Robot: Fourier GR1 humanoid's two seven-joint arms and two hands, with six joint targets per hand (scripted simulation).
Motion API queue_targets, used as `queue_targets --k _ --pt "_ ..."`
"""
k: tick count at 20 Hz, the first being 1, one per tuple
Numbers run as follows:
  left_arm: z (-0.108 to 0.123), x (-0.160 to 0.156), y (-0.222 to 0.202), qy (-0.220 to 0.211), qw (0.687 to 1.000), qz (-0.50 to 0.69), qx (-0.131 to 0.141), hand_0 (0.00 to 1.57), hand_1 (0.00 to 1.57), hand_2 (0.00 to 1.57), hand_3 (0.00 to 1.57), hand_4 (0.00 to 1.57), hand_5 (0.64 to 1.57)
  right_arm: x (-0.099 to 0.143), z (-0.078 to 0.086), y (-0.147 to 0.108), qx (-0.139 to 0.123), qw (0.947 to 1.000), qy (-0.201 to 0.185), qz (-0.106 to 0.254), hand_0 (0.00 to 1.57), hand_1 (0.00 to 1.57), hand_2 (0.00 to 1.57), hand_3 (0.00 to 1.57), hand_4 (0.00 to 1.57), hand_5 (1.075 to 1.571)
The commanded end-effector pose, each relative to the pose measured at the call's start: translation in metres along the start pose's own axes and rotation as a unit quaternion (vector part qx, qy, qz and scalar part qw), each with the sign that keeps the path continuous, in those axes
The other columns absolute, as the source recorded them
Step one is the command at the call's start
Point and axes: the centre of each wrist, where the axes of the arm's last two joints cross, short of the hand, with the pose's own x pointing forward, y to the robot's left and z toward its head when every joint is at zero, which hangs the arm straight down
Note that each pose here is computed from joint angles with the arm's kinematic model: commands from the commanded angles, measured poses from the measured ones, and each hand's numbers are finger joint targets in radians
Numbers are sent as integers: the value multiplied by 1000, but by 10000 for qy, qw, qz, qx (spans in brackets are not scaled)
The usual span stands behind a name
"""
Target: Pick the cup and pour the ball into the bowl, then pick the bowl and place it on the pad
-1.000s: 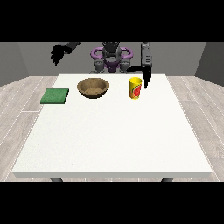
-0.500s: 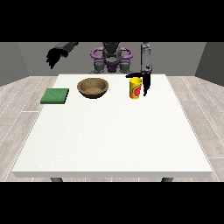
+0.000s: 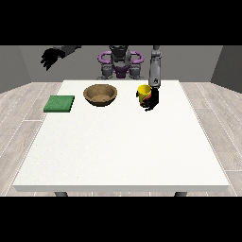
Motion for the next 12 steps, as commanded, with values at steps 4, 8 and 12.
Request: queue_targets --k 4,8,12 --pt "-3 -5 -14 220 9978 -623 114 1286 1286 1571 1571 1391 1447 15 3 -31 -69 9997 234 20 0 0 0 149 631 1565" --pt "4 3 -49 358 9917 -1209 -269 1267 1267 1571 1571 1401 1432 -12 17 -59 -358 9968 720 -39 0 0 0 293 636 1567" --pt "-21 28 -75 124 9712 -2299 -614 1298 1298 1571 1571 1398 1488 -21 13 -65 -557 9917 1158 -93 0 0 0 276 639 1564"
